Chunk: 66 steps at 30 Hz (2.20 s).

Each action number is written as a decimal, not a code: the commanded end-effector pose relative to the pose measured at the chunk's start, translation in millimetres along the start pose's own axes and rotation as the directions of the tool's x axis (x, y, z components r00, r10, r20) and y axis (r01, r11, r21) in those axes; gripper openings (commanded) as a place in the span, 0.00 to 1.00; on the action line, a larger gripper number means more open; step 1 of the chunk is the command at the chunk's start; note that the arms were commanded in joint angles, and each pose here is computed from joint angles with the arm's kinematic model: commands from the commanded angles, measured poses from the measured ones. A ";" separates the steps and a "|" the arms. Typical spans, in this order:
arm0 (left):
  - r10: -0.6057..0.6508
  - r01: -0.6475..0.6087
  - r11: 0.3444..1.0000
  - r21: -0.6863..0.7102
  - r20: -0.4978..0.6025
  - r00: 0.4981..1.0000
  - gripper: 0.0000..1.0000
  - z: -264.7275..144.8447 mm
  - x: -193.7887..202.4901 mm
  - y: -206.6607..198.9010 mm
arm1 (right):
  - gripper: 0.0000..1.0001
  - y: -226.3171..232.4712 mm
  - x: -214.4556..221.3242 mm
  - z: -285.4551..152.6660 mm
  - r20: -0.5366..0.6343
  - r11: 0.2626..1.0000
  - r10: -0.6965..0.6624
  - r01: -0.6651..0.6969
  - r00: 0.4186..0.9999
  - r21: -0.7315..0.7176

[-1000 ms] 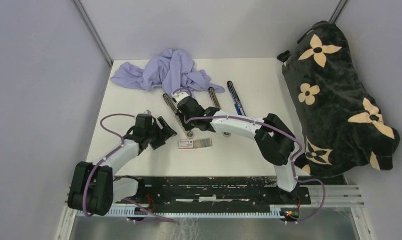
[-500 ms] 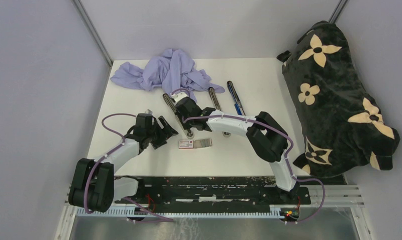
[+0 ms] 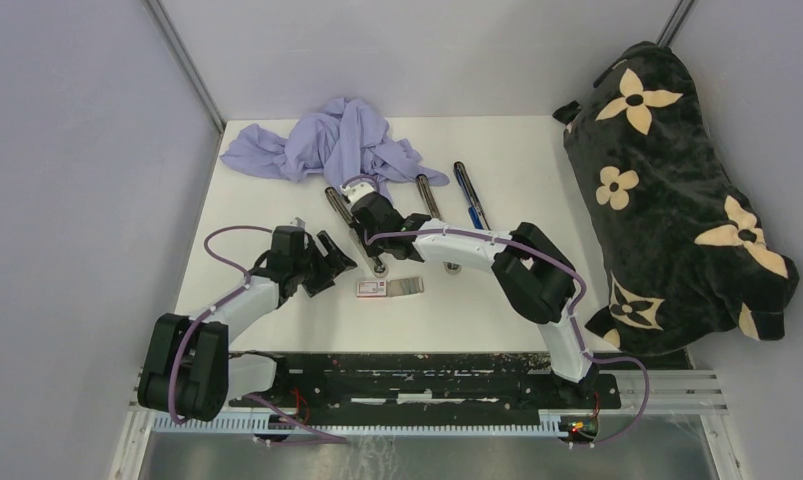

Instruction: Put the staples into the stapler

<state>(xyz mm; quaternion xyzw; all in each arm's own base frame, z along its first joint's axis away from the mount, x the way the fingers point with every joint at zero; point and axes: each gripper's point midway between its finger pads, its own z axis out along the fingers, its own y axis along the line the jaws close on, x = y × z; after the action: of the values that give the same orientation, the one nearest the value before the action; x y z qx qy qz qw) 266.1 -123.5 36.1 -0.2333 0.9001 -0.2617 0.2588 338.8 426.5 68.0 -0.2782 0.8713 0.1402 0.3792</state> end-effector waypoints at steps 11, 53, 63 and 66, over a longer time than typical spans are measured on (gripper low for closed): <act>-0.013 0.013 1.000 0.007 0.000 1.000 0.85 0.1 -2.1 -1.8 | 0.07 7.8 -20.9 1.6 0.046 0.999 0.008 -0.006 0.999 -0.036; -0.018 0.018 1.000 0.021 0.002 1.000 0.84 -0.9 -1.4 -3.8 | 0.06 3.6 -5.7 3.7 0.012 1.000 0.022 -0.022 1.000 -0.018; -0.020 0.020 1.000 0.021 0.003 1.000 0.85 -1.3 -1.6 -4.1 | 0.06 4.3 2.4 5.9 -0.012 0.999 0.030 -0.030 0.999 -0.022; -0.019 0.019 1.000 0.023 0.002 1.000 0.84 -1.4 -1.5 -4.7 | 0.06 4.0 5.1 5.9 -0.019 0.999 0.029 -0.030 0.999 -0.020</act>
<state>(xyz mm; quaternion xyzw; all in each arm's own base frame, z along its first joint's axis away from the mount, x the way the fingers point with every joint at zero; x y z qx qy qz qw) 265.3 -124.8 36.6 -0.2319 0.9001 -0.2650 0.2566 335.4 428.7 58.1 -0.2777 0.8768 0.1472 0.3640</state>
